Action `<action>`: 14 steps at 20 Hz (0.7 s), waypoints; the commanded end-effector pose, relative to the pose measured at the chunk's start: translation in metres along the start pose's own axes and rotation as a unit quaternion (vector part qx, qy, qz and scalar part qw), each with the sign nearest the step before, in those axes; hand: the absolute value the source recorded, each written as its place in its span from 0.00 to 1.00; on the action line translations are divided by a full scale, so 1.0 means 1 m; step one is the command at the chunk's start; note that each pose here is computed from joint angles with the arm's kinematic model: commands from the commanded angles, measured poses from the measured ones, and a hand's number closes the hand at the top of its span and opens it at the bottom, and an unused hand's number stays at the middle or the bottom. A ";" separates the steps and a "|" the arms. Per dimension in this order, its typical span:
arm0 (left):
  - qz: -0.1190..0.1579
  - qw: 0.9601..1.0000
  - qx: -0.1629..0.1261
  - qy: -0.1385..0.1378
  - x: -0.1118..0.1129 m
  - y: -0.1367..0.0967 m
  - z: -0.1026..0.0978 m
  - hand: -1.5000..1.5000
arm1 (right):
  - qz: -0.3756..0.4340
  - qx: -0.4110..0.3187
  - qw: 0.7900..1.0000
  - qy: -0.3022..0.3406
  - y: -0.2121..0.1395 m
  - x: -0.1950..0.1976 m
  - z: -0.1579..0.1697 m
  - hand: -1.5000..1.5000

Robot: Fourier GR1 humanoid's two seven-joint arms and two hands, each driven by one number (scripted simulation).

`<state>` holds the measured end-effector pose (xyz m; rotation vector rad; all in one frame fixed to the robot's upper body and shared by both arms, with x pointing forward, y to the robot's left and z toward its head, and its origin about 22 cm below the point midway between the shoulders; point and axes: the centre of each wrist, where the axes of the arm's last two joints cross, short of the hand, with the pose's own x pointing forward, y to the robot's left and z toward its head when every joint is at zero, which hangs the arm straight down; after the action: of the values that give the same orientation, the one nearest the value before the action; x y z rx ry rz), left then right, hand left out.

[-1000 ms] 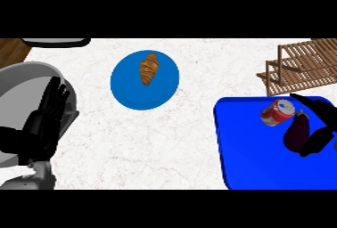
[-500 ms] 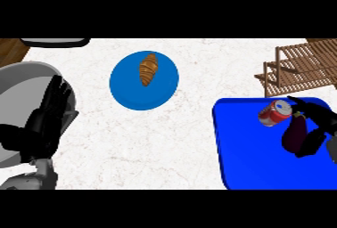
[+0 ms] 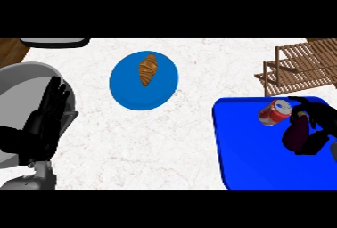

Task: Pick the eggplant from the tray and place it in the tiered shelf

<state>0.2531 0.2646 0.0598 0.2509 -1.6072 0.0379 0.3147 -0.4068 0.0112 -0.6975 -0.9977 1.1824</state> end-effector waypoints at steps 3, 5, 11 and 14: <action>0.001 1.000 0.008 -0.001 0.012 0.001 -0.004 0.50 | 0.084 -0.008 0.994 -0.066 0.005 -0.043 0.047 1.00; -0.006 1.000 -0.001 0.002 0.000 0.019 0.013 0.50 | 0.031 -0.016 0.996 -0.082 0.025 -0.041 0.056 1.00; 0.007 1.000 0.006 0.007 0.012 0.001 -0.001 0.50 | -0.022 -0.041 0.991 -0.128 -0.048 -0.032 0.095 1.00; -0.002 1.000 0.023 0.005 0.007 0.019 -0.010 0.50 | -0.111 -0.099 0.976 -0.159 -0.069 -0.023 0.096 1.00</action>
<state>0.2574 0.2733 0.0610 0.2665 -1.5966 0.0590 0.2553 -0.4517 0.0727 -0.6084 -1.2977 1.1472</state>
